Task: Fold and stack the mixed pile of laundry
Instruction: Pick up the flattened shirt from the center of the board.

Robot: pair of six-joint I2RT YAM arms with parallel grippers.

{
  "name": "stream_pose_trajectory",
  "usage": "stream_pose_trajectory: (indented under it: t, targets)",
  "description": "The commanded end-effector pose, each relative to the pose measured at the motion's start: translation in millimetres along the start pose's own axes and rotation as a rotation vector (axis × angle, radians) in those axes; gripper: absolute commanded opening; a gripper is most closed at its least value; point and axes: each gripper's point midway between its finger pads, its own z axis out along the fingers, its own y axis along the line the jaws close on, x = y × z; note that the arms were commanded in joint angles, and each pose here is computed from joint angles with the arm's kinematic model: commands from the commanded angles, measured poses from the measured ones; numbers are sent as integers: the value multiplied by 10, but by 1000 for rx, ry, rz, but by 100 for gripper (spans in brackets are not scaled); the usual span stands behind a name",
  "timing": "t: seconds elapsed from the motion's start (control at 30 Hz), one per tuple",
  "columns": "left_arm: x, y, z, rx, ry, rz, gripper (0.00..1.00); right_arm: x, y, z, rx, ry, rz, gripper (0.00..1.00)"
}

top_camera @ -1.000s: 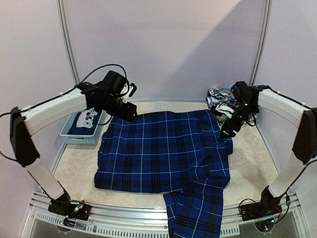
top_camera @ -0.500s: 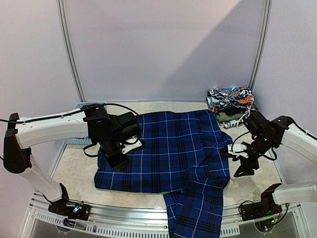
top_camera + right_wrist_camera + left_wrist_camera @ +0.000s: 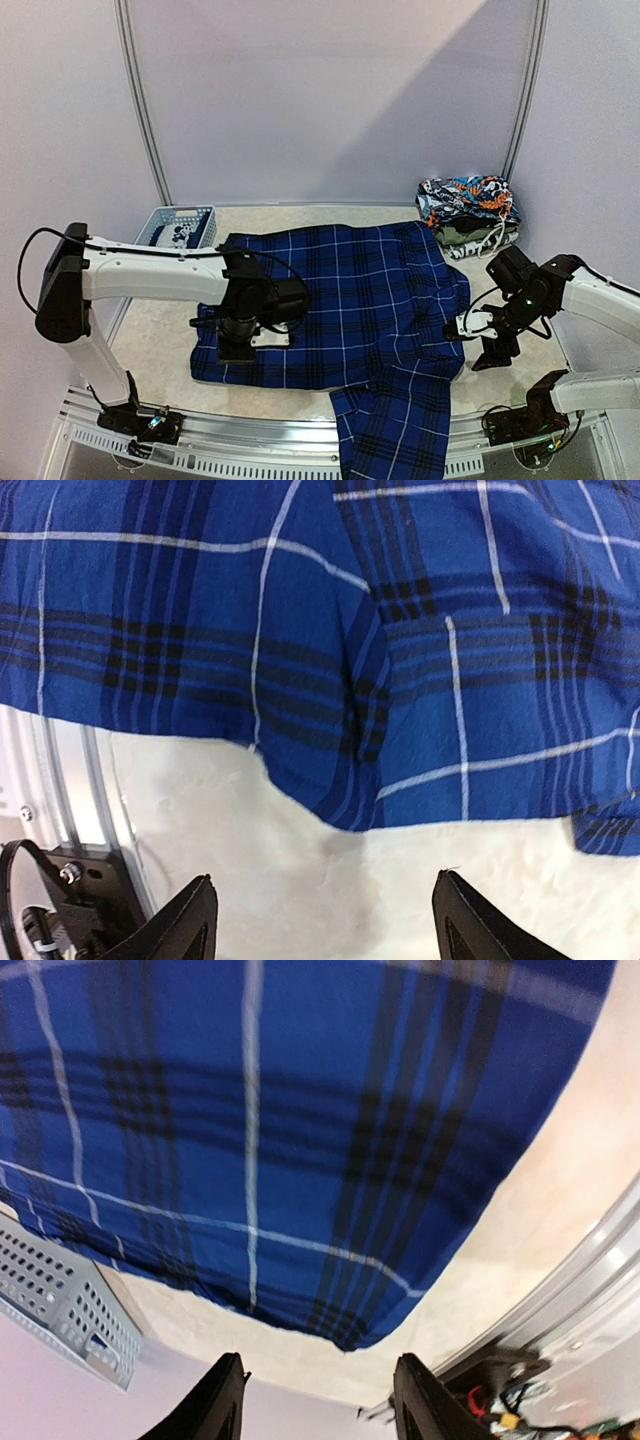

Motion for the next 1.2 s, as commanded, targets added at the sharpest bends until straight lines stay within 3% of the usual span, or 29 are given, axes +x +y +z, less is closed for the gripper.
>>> stream_pose_trajectory:
  t: [0.0,0.3,0.53,0.8,1.03,1.17]
  targets:
    - [622,-18,-42,-42,180,123,53,-121,-41,97,13,-32,-80,74]
    - [1128,-164,282,-51,214,147,53,-138,63,359,-22,67,-223,70]
    - [1020,-159,334,-46,103,127,45,-183,216,342,-24,111,-294,69]
    - [918,-270,415,3,86,155,50,-184,227,179,13,109,-272,71]
    - [690,-264,493,-23,33,175,46,-144,171,270,37,130,-277,70]
    - [627,-350,619,-7,65,214,43,-220,134,243,45,110,-261,70]
